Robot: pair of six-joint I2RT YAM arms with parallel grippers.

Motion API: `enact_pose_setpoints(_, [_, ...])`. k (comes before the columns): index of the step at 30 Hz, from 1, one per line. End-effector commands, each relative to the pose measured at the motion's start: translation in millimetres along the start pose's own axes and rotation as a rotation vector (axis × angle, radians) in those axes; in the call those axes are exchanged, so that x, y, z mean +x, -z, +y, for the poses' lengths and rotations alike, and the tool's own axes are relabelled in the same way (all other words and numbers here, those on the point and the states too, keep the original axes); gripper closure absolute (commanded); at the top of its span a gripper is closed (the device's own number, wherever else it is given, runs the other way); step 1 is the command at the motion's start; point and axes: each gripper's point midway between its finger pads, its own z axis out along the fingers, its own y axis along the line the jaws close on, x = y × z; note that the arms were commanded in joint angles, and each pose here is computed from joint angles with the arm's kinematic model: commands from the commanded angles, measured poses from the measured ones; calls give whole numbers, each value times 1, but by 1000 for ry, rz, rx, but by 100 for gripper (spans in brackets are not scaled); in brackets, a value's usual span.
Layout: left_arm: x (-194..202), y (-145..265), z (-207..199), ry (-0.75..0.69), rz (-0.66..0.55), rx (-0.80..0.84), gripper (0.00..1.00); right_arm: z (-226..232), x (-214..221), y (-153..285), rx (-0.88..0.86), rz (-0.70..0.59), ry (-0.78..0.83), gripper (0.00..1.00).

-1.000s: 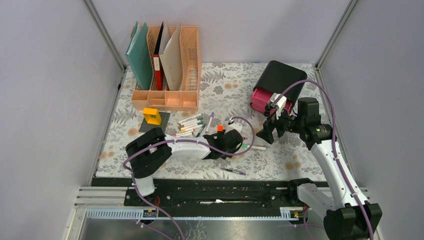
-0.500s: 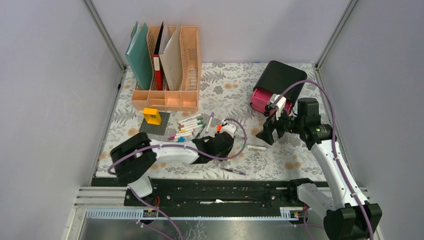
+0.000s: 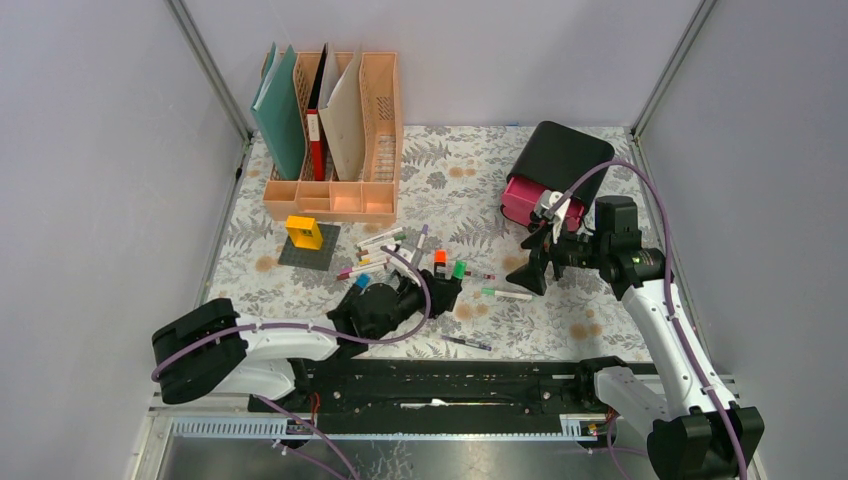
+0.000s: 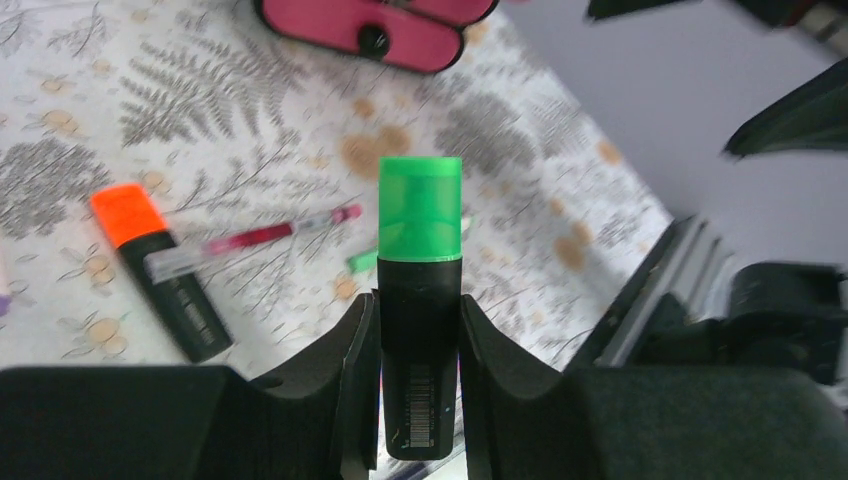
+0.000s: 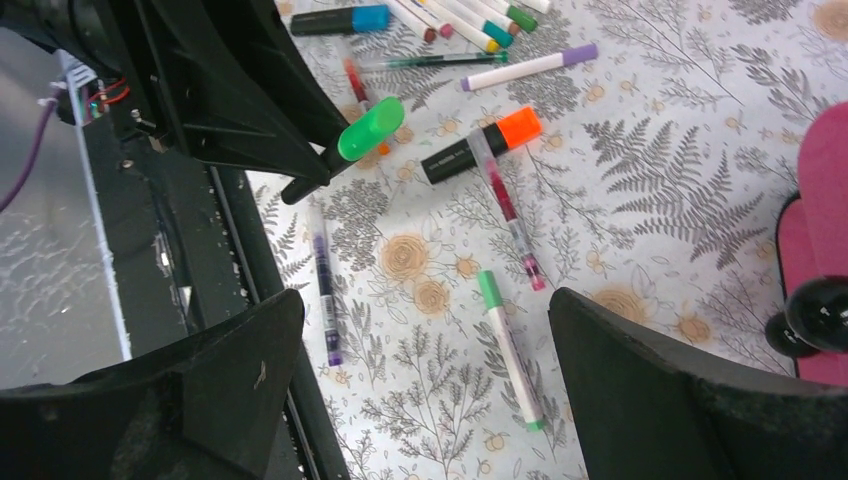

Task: Organize the desk
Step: Pick up the stationery from the center of the board, then place the stationery in the drawer.

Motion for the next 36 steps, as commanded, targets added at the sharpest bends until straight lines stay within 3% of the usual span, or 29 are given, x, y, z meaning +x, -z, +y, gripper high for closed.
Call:
enact_pose_setpoints(1, [-74,4,-47,206,-270,171,100,19,-13,-1,-102,-60,5,0])
enact_pose_setpoints(7, [-87,-7,-48,405,-304,137,100,19,-14,-7,-127,-89,-53,0])
enact_pose_setpoints(16, [-87,-35,-52,556,-286,100,100,8,-15,-22,-106,-127,-171,0])
enact_pose_setpoints(36, [-88,-69,-73,602,-316,195,100,5,4,-54,-83,-30,-272,2])
